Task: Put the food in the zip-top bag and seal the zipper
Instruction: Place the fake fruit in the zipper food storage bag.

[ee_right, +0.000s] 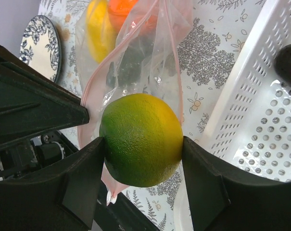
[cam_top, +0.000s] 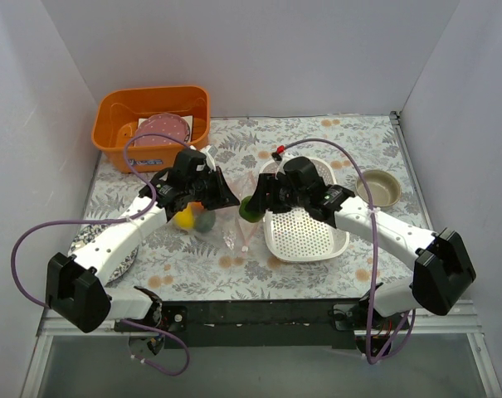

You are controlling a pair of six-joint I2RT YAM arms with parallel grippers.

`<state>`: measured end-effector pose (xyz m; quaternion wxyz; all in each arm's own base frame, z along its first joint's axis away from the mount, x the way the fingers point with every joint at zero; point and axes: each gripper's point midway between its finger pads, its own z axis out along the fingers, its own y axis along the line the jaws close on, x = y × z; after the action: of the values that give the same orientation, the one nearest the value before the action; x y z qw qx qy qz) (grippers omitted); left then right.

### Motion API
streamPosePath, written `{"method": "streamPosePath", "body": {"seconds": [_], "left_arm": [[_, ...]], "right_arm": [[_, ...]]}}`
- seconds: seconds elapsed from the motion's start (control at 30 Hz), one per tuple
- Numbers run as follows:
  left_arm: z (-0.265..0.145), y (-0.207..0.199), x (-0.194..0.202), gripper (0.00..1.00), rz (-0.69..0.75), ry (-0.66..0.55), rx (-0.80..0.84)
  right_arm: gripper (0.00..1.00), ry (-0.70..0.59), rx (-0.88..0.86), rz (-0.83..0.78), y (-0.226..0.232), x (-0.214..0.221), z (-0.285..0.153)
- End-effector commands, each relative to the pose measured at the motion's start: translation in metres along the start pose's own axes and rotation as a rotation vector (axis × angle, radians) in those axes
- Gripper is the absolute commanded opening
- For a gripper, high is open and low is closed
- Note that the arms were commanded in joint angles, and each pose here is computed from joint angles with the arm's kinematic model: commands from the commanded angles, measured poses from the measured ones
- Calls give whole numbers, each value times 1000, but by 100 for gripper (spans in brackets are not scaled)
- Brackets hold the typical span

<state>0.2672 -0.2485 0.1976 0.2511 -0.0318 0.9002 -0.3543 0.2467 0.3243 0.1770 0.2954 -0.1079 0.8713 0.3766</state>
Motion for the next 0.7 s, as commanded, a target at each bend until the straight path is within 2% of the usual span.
{"method": "streamPosePath", "body": {"seconds": [0.0, 0.17, 0.37, 0.67], "left_arm": [[-12, -17, -14, 0, 27, -41, 46], [-18, -25, -20, 0, 35, -60, 62], [-24, -33, -25, 0, 40, -74, 74], [-32, -37, -29, 0, 43, -94, 75]], "right_arm": [[56, -56, 61, -48, 7, -29, -8], [60, -65, 115, -73, 2, -37, -7], [64, 8, 112, -87, 4, -33, 6], [84, -81, 67, -86, 16, -50, 0]]}}
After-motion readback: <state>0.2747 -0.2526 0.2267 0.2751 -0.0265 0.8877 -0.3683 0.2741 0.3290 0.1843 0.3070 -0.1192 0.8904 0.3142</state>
